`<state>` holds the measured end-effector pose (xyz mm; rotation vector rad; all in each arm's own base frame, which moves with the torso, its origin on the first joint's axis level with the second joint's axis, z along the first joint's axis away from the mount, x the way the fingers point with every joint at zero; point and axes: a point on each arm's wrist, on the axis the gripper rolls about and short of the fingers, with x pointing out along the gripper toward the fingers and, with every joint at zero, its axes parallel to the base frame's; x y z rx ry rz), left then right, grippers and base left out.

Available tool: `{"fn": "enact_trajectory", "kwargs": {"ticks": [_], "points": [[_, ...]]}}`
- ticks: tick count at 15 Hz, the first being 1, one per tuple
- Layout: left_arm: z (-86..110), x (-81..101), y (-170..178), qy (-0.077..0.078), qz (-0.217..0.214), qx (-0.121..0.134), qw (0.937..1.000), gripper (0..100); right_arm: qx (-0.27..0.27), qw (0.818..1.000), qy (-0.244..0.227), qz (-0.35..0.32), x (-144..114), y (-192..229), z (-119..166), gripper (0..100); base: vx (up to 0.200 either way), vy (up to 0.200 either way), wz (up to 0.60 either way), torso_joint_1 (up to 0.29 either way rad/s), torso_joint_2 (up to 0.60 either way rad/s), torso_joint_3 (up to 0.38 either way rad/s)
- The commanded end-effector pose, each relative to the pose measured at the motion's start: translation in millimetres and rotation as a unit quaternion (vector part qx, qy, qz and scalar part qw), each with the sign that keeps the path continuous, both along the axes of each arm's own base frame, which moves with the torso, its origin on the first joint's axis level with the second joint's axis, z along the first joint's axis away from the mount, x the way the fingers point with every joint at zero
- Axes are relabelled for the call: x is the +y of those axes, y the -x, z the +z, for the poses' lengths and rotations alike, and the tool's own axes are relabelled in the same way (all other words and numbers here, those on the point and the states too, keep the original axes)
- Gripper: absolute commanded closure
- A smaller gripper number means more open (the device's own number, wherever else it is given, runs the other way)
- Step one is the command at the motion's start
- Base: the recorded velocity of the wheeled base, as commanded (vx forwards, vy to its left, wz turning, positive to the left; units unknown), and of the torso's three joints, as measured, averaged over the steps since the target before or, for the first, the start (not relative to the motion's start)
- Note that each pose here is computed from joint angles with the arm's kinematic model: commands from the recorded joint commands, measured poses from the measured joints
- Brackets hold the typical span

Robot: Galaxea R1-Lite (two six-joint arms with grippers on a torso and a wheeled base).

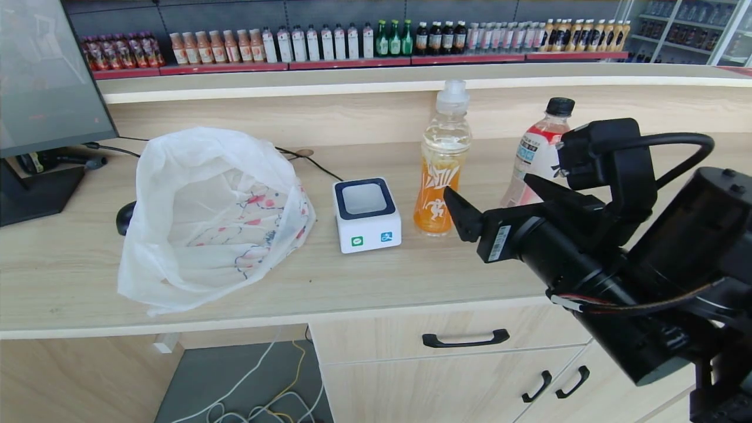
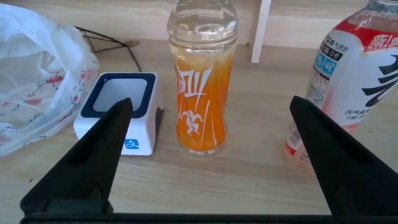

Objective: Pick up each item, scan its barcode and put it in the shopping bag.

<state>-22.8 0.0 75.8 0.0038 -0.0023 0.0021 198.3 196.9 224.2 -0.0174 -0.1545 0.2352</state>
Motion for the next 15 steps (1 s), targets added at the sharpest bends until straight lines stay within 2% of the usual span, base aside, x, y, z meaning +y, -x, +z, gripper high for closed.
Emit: {"fn": "enact_trajectory", "kwargs": {"ticks": [1, 7, 15], "points": [[0.0, 0.0, 0, 0.000, 0.000, 0.000, 1.0000, 0, 0.001, 1.000, 0.007, 0.004, 1, -12, -4, 0, 0.000, 0.000, 0.00, 0.000, 0.00, 0.000], [0.0, 0.0, 0, 0.000, 0.000, 0.000, 1.0000, 0, -0.005, 1.000, 0.008, 0.030, 22, -35, -6, 0, 0.000, 0.000, 0.00, 0.000, 0.00, 0.000], [0.0, 0.0, 0, 0.000, 0.000, 0.000, 1.0000, 0, -0.003, 1.000, 0.005, 0.022, 23, -58, -25, 0, 0.000, 0.000, 0.00, 0.000, 0.00, 0.000]]}}
